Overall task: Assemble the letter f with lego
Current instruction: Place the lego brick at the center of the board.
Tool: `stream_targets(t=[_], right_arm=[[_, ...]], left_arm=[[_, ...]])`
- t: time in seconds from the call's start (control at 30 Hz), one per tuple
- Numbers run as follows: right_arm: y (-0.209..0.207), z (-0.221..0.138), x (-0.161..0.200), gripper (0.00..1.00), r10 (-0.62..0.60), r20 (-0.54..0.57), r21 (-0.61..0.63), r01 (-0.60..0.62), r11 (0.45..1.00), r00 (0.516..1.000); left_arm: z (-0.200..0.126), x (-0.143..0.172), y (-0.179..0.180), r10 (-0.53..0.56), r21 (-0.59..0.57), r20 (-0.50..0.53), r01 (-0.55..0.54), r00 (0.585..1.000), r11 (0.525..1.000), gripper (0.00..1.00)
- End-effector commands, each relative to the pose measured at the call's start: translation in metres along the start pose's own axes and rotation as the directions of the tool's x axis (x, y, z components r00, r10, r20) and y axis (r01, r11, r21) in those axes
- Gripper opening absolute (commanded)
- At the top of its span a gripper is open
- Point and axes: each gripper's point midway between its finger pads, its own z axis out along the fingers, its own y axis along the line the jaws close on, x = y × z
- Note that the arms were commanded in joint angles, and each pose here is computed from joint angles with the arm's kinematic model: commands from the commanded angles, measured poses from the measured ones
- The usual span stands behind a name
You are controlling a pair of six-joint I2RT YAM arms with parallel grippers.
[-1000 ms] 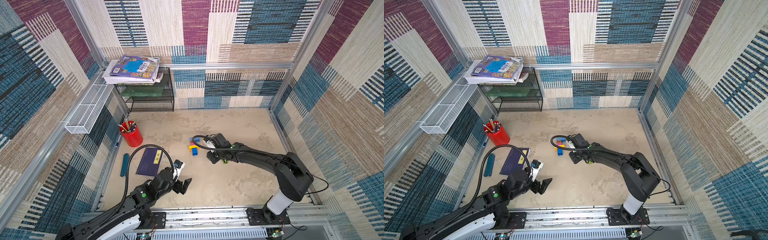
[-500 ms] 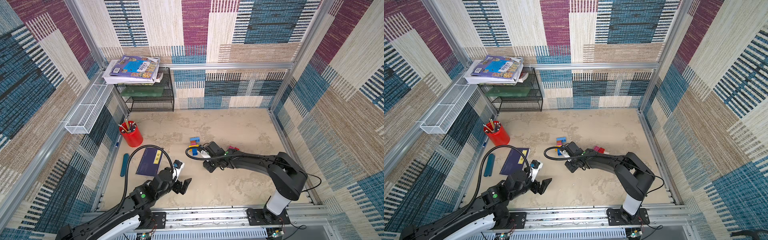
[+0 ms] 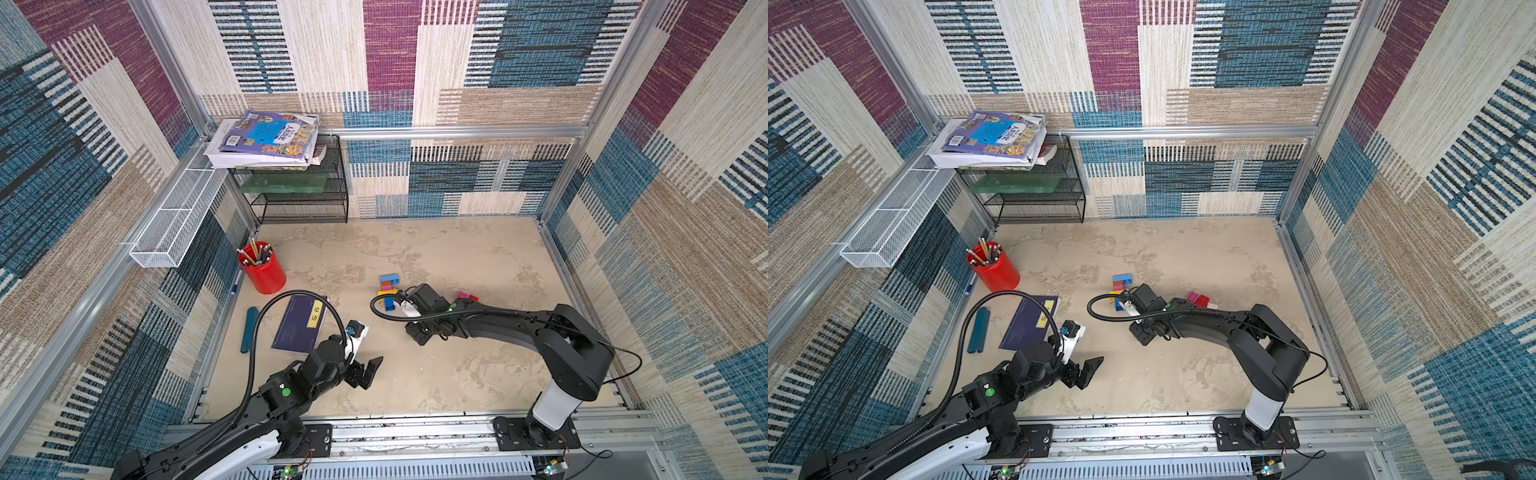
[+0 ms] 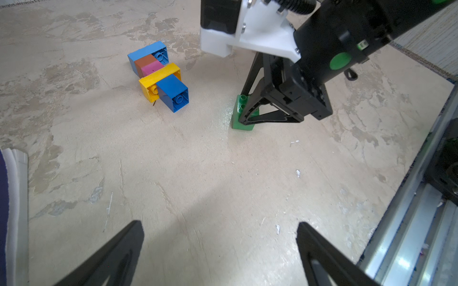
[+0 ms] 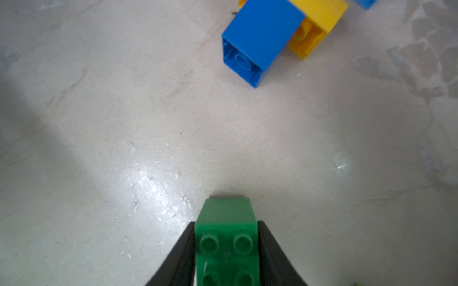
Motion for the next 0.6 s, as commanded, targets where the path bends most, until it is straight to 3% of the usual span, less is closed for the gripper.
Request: stream_targets(t=[0.0, 0.27, 0.57], right_arm=[[-0.004, -0.012, -0.014, 0.46, 0.019, 0.059, 0.008, -0.02, 1.0, 0.998], [-0.021, -0.038, -0.026, 0.5, 0.077, 0.126, 0.014, -0.079, 0.997, 0.989], [-0.095, -0.055, -0.013, 0.57, 0.262, 0.15, 0.193, -0.288, 0.938, 0.953]], left_arm=[[0.0, -0.004, 0.001, 0.008, -0.009, 0.017, -0.008, 1.0, 1.0, 0.99], [-0.001, -0.005, 0.001, 0.009, -0.007, 0.018, -0.009, 1.0, 1.0, 0.99], [0.0, -0.009, -0.008, 0.015, 0.036, 0.02, -0.015, 1.0, 0.999, 0.99]])
